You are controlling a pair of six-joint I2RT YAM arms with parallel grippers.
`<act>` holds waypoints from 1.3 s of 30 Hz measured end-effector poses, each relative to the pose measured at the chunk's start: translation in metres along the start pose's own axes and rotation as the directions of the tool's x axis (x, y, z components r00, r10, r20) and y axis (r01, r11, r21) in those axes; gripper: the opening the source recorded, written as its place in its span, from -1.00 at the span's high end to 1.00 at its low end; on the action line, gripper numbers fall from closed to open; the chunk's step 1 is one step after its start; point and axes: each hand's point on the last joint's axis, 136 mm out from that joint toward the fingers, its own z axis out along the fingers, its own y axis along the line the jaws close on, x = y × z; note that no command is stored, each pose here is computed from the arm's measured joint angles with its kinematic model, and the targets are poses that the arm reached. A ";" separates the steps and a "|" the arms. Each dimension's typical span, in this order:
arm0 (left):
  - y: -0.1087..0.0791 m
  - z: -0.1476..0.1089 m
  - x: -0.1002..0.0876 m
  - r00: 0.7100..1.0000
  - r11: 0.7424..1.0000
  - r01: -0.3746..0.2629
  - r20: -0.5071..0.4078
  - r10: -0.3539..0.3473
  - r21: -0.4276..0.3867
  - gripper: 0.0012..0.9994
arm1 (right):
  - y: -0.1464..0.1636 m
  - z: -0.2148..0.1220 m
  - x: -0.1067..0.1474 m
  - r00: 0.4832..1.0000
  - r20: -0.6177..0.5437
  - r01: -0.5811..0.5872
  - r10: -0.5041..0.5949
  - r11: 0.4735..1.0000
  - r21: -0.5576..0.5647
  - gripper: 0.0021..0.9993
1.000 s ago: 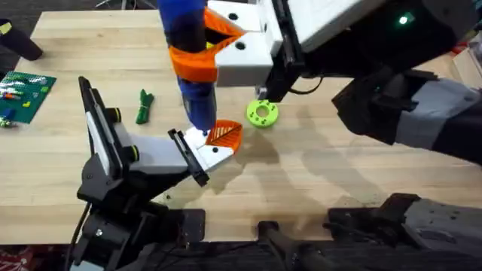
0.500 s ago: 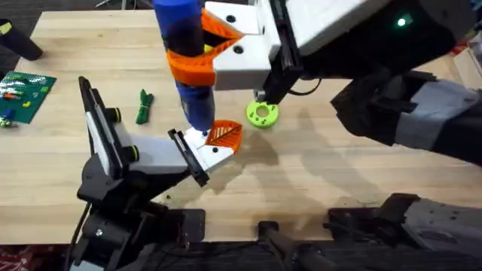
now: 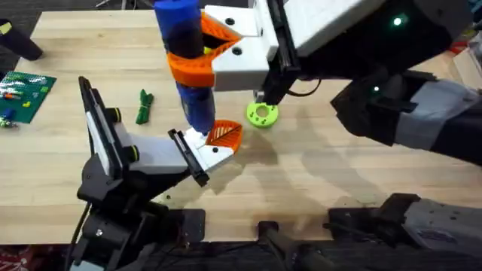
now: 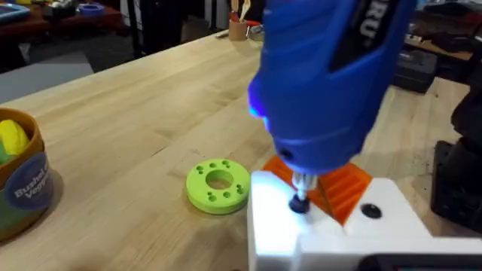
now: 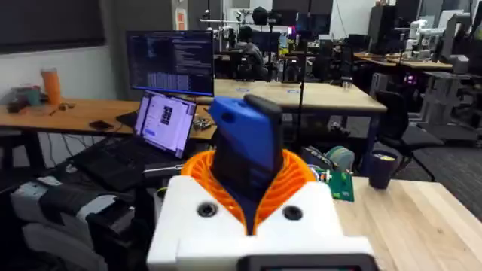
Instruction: Pick up the gripper from the table and insert it into the empty holder that is missing its gripper. Then pick up a screw, insert it into the mounting hole, and use the screwdriver to tighten it. Finally, clean up the table by picking up the vegetable and placing it into the bucket.
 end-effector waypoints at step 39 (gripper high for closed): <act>0.000 0.000 0.000 1.000 1.000 0.000 0.000 0.000 0.000 0.98 | -0.001 0.000 0.003 1.000 -0.009 -0.010 0.010 1.000 0.006 0.93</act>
